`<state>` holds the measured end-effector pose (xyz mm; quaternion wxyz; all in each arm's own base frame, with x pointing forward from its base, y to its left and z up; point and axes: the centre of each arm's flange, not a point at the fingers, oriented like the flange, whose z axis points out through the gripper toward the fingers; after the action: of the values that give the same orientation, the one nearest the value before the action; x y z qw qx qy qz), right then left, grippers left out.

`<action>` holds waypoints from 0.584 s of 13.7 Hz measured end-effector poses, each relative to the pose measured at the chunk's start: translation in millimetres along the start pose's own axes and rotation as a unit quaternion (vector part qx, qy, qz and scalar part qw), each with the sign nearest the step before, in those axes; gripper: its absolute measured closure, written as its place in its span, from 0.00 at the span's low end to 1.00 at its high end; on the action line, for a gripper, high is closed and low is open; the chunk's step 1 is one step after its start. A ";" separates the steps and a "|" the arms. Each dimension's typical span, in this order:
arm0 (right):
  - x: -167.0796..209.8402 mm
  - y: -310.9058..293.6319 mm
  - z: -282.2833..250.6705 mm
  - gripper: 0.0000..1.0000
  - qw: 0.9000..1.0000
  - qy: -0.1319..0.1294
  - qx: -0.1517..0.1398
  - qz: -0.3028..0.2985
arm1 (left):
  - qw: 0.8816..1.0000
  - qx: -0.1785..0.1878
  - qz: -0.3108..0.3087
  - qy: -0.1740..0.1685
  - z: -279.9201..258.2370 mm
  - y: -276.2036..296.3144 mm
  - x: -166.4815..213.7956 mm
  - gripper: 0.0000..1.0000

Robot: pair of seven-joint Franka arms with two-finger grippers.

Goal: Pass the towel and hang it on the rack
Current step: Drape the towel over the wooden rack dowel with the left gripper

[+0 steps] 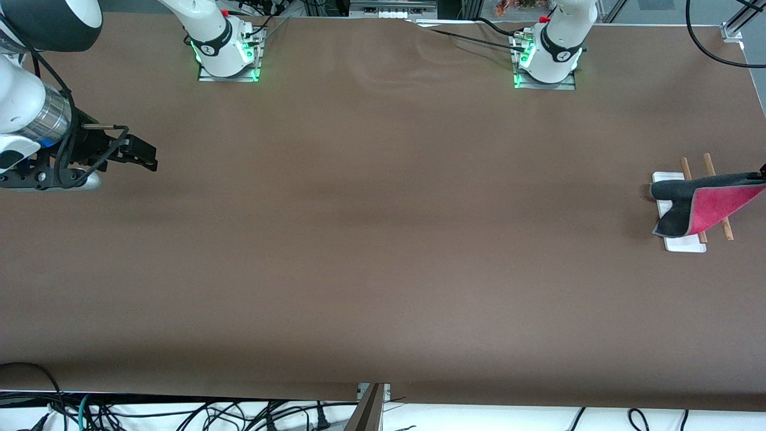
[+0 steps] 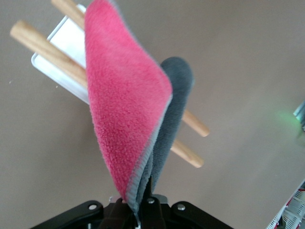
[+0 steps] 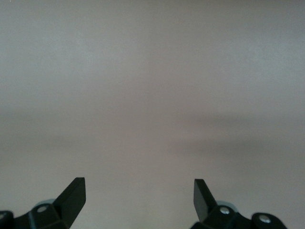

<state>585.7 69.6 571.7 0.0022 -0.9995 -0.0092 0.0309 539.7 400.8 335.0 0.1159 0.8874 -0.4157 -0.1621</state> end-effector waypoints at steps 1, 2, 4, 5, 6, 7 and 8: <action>0.0 0.2 0.0 0.00 1.000 0.000 0.000 0.000 | 1.000 0.002 -0.002 0.001 6.1 -4.6 -2.7 0.98; 0.1 0.6 0.0 0.00 1.000 0.000 0.000 0.001 | 1.000 0.008 -0.005 0.002 12.0 -10.1 -5.8 0.98; 0.2 0.9 -0.8 0.00 1.000 0.001 -0.001 0.001 | 1.000 0.012 -0.011 0.004 27.9 -20.6 -13.5 0.98; 0.4 1.6 -2.0 0.00 1.000 0.003 -0.004 0.001 | 1.000 0.012 -0.014 0.006 36.8 -25.8 -18.0 0.98; 0.8 2.9 -3.8 0.00 1.000 0.006 -0.010 0.000 | 1.000 0.012 -0.017 0.007 45.6 -30.4 -22.3 0.98; 1.2 4.0 -6.5 0.00 1.000 0.010 -0.013 0.001 | 1.000 0.014 -0.020 0.008 52.9 -34.7 -26.1 0.98; 1.6 4.4 -10.1 0.00 1.000 0.015 -0.013 0.001 | 1.000 0.015 -0.022 0.008 58.3 -37.5 -28.3 0.98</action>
<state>588.0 65.2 581.6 -0.0108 -0.9998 -0.0086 0.0162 526.5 442.1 273.9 0.1028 0.8993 -0.3974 -0.1510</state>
